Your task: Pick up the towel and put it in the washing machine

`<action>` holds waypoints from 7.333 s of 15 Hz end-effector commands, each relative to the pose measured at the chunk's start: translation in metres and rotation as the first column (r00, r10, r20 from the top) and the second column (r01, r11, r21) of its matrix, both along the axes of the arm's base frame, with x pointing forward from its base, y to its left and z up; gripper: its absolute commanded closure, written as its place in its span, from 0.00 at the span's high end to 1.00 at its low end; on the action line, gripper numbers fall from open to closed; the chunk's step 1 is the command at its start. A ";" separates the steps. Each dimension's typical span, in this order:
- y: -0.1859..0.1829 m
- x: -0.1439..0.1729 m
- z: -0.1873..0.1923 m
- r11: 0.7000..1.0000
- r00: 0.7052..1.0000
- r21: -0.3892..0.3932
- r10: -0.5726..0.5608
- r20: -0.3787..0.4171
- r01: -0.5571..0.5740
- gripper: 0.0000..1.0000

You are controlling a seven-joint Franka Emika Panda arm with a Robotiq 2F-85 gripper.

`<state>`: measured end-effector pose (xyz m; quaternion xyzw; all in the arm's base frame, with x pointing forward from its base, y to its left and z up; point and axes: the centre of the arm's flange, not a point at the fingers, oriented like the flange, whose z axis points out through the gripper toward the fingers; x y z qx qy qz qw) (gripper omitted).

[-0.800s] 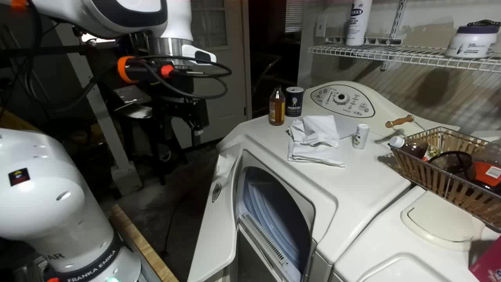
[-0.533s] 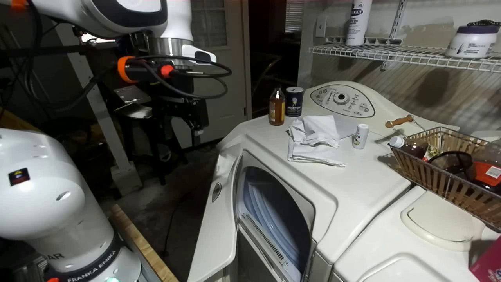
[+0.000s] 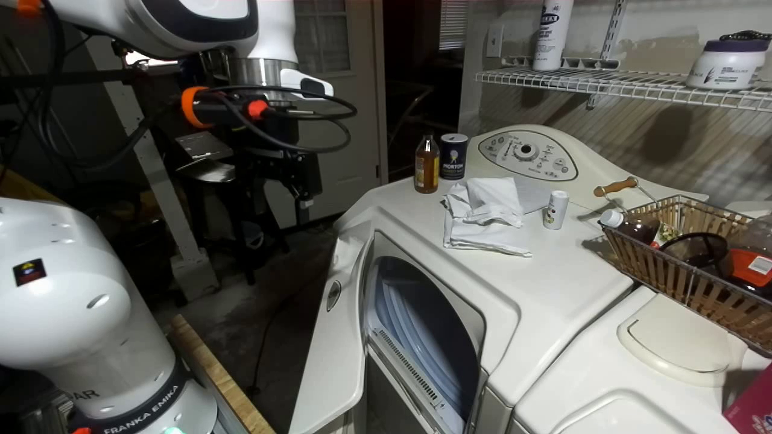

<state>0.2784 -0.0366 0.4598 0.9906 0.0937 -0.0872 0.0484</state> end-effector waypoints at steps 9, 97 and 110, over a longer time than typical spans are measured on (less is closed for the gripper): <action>-0.051 0.163 -0.003 0.873 0.828 0.249 -0.480 0.290 0.419 1.00; -0.108 0.448 -0.182 0.279 0.280 -0.049 -0.905 0.320 0.959 0.03; -0.090 0.433 -0.100 0.148 0.166 -0.075 -0.895 0.414 0.986 0.00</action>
